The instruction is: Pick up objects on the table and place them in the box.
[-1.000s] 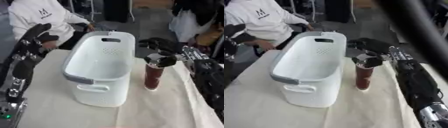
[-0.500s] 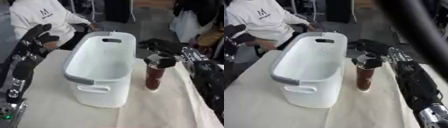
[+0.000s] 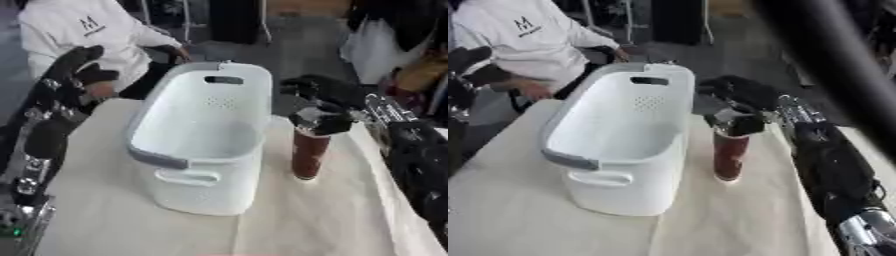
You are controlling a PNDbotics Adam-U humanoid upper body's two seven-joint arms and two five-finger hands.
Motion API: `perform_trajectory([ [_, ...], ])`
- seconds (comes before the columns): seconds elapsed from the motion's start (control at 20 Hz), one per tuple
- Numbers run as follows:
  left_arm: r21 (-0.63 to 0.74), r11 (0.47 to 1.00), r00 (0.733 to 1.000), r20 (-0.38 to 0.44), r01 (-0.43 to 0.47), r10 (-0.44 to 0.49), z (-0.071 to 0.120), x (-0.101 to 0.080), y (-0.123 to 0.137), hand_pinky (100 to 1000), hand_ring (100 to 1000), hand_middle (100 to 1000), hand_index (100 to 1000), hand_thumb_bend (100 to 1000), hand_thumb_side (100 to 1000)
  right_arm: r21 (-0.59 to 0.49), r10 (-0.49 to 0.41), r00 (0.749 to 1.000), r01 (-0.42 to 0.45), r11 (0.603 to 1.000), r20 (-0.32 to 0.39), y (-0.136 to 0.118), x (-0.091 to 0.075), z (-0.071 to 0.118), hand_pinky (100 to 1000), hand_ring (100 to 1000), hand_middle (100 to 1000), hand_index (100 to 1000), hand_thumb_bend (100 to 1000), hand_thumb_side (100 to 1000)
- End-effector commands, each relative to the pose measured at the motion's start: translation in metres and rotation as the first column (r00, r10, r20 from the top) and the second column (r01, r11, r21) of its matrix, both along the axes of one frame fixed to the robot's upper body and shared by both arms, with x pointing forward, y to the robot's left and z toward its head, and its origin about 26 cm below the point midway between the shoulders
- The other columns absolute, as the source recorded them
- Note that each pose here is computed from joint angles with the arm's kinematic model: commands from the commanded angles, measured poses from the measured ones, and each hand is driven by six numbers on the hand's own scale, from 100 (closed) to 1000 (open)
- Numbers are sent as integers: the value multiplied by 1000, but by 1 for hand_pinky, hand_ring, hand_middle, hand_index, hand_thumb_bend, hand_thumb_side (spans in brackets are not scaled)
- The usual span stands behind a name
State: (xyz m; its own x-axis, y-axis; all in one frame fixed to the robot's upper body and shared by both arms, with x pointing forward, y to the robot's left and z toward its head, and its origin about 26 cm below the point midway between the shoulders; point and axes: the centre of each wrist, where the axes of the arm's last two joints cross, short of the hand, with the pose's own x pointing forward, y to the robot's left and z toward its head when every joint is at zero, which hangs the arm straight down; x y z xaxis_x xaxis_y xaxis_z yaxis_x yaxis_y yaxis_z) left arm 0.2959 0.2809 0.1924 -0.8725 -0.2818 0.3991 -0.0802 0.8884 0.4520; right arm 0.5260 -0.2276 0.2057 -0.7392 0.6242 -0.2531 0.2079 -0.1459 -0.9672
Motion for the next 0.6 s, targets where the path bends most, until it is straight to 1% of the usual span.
perform_trajectory([
  [0.05,9,1000,1000,28,13,-13,9,-1,-2,1000,778,926,1000,452,1000,4,-31,999,31,1000,31,-6,1,10,1000,964,1000,1000,172,1000],
  [0.25,8,1000,999,30,13,-13,9,-1,-2,1000,778,926,1000,451,1000,1,-58,998,58,998,31,-10,1,8,1000,963,1000,1000,170,1000],
  [0.6,9,1000,999,30,12,-12,9,-1,-1,1000,778,926,1000,449,1000,-2,-74,997,74,997,32,-11,1,7,1000,963,1000,1000,168,1000],
])
